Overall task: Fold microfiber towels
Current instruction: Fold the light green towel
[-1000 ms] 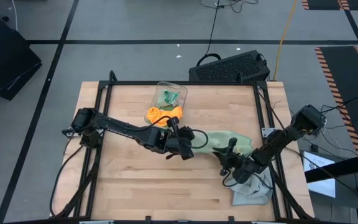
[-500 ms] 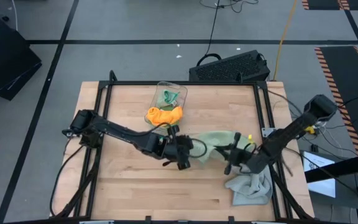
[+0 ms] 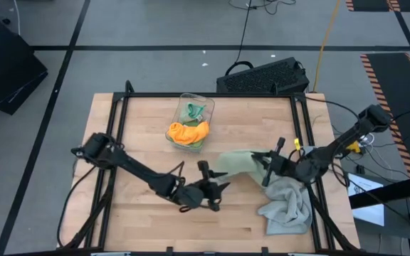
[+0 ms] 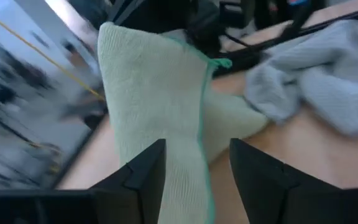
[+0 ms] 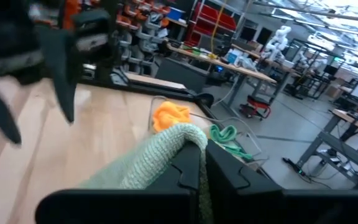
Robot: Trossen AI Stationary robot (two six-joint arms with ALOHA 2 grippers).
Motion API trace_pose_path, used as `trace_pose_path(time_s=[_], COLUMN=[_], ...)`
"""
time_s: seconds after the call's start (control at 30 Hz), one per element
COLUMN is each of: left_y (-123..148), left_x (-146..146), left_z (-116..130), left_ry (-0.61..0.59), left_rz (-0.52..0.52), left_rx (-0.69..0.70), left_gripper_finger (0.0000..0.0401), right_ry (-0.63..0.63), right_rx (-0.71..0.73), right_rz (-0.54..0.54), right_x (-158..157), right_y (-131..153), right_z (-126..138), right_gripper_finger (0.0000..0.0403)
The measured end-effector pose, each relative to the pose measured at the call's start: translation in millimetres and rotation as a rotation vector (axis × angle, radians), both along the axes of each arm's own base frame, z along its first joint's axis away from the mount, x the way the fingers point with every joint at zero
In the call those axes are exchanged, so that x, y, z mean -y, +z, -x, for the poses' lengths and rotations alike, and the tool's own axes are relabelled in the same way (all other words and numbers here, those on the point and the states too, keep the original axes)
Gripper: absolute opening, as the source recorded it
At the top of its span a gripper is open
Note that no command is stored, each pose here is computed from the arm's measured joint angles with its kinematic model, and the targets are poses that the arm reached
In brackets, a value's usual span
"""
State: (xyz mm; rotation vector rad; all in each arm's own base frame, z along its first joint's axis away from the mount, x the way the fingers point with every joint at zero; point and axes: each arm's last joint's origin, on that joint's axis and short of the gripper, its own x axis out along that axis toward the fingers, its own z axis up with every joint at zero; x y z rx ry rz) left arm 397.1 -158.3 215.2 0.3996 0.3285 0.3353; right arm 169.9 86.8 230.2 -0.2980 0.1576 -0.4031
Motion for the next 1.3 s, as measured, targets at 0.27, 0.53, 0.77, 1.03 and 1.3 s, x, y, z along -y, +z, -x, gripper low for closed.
trace_pose_path(time_s=[0.27,0.53,0.77,1.03,1.3], left_y=[-45,-69,-66,-50,-21], left_x=[-11,-22,-47,-49,-8], left_z=[-30,-47,-64,-65,-60], left_ry=[0.16,0.206,0.389,0.507,0.437], left_rz=[-0.238,-0.363,-0.478,-0.475,-0.449], left_rx=[-0.02,-0.058,-0.136,-0.106,-0.032], left_gripper_finger=[0.0235,0.0315,0.0325,0.0209,0.0015], right_ry=[-0.005,-0.045,-0.038,-0.042,-0.017], right_rx=[0.042,0.078,0.094,0.049,-0.141], right_rz=[-0.044,-0.091,-0.153,-0.149,-0.176], right_x=[9,20,27,29,28], right_y=[4,7,6,1,-21], right_z=[-5,-10,-14,-14,-8], right_gripper_finger=[0.0005,0.0004,0.0004,0.0004,0.0055])
